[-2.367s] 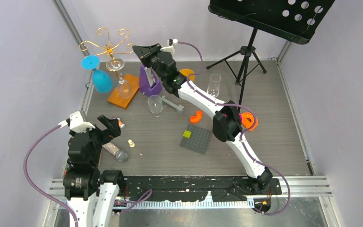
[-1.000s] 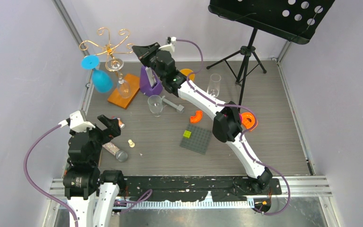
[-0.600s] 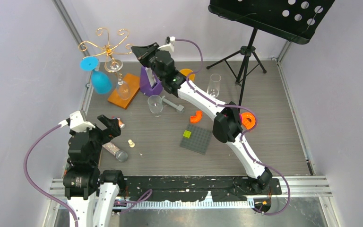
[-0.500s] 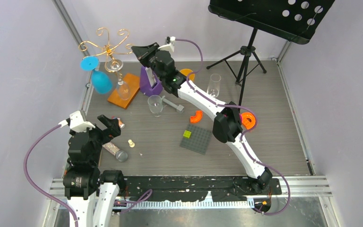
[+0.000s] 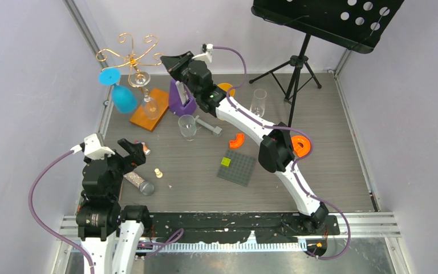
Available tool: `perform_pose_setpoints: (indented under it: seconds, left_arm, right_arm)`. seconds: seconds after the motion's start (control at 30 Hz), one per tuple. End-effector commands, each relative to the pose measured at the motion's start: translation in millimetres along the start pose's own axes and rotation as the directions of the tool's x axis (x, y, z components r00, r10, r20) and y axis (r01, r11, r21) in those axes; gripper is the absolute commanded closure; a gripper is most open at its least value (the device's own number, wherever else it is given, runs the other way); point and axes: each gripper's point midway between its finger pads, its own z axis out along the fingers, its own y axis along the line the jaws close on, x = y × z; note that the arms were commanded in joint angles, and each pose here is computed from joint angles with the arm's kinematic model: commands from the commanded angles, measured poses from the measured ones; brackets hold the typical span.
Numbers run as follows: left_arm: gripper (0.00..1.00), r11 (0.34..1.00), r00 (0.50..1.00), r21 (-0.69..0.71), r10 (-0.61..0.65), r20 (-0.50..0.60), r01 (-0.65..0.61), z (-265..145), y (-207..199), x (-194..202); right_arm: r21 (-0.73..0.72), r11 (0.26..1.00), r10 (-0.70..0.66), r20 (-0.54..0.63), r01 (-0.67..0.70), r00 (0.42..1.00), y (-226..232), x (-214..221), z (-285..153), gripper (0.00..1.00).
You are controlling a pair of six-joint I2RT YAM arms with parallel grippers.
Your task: Place the wine glass upside down on the wine glass rack
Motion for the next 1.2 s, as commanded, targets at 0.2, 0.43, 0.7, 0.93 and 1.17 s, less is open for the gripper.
perform_pose_setpoints:
  seconds: [0.2, 0.43, 0.7, 0.93, 1.17]
  left_arm:
    - [0.04, 1.000, 1.000, 0.010, -0.012, 0.026, 0.012, 1.9, -4.5, -9.3]
    - [0.05, 1.000, 1.000, 0.010, -0.015, 0.022, 0.015, 3.1, -5.0, -8.7]
    - [0.04, 1.000, 1.000, 0.013, -0.017, 0.025, 0.017, 2.7, -5.8, -9.9]
    - [0.04, 1.000, 1.000, 0.020, -0.021, 0.021, 0.021, 4.4, -7.7, -10.0]
    - [0.05, 0.999, 1.000, 0.023, -0.023, 0.021, 0.023, 4.9, -8.8, -10.6]
  right_arm:
    - [-0.287, 0.957, 0.090, 0.211, -0.026, 0.973, 144.4, -104.6, -39.2, 0.95]
    - [-0.292, 0.956, 0.087, 0.221, -0.019, 0.972, 148.4, -110.1, -41.7, 0.95]
    - [-0.285, 0.958, 0.081, 0.243, -0.008, 0.967, 148.8, -118.1, -45.8, 0.95]
    - [-0.287, 0.958, 0.075, 0.257, 0.002, 0.963, 151.3, -125.2, -48.5, 0.95]
    - [-0.280, 0.960, 0.075, 0.264, 0.002, 0.962, 149.8, -128.8, -49.1, 0.95]
